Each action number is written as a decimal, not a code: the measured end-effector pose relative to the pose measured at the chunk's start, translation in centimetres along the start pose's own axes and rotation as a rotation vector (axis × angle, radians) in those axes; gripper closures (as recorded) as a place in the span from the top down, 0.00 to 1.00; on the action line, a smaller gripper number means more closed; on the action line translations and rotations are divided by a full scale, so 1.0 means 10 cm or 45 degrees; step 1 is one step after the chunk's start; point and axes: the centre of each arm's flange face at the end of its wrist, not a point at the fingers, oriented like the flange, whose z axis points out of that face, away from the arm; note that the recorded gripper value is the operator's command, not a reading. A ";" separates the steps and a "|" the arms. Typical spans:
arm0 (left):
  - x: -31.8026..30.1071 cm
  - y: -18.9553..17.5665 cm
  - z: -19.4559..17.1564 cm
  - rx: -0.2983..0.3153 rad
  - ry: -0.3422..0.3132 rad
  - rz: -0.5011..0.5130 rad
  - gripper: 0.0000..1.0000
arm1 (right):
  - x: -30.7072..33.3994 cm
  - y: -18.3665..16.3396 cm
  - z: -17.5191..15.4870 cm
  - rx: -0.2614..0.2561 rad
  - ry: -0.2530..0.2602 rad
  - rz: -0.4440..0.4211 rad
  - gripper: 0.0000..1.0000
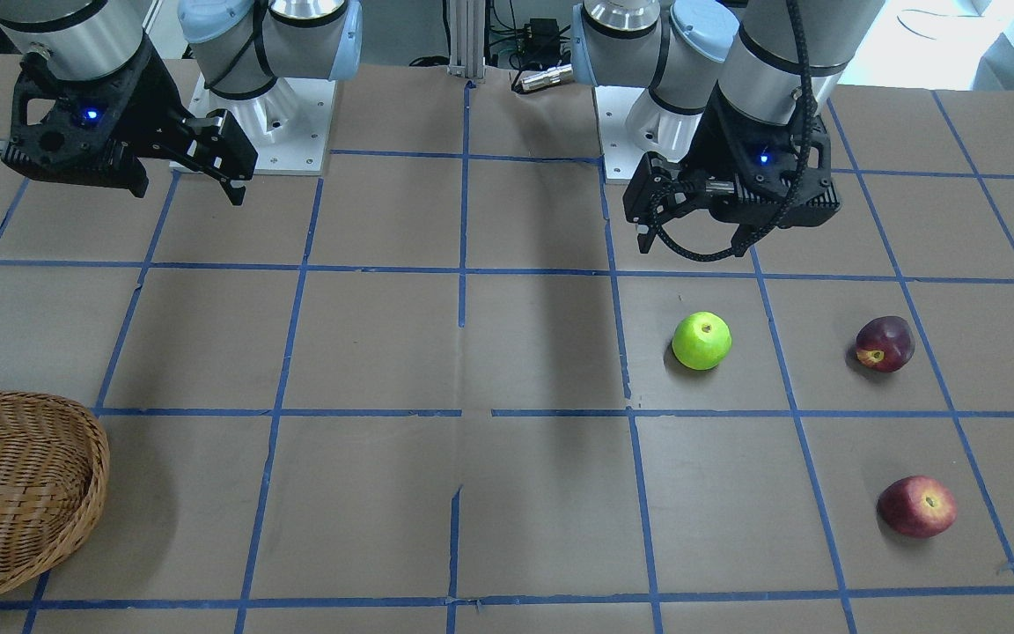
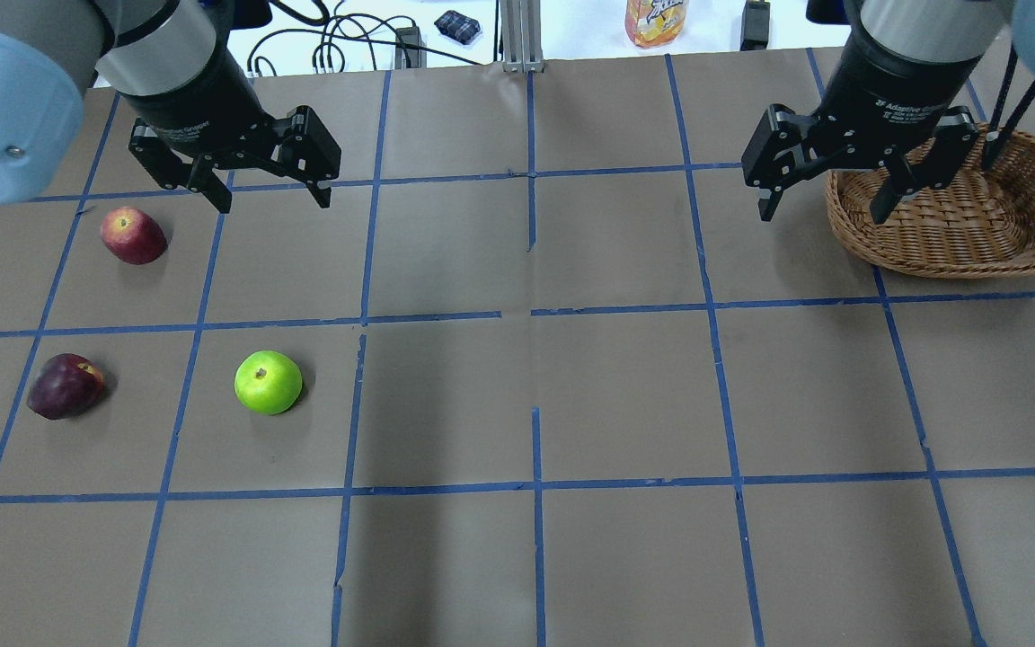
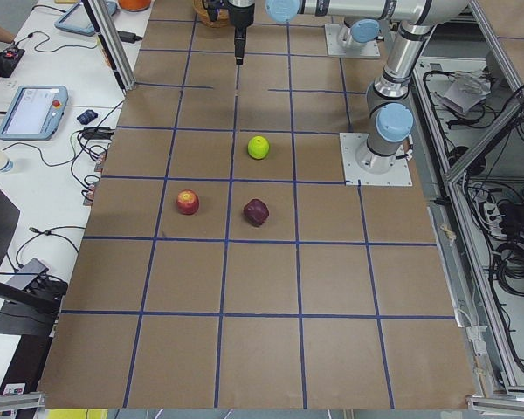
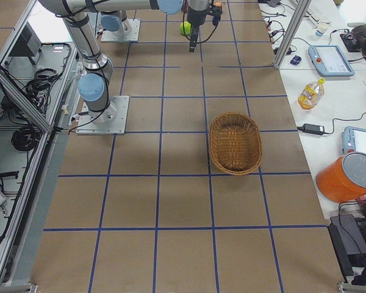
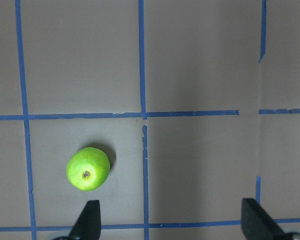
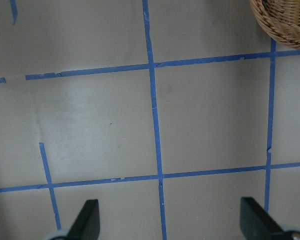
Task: Put all apples into basket
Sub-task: 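Reach down and grasp the green apple with the left gripper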
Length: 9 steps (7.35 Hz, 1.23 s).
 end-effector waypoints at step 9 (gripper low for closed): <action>-0.89 -0.01 1.07 -0.152 -0.001 0.121 1.00 | 0.00 0.02 0.05 -0.016 0.003 0.000 1.00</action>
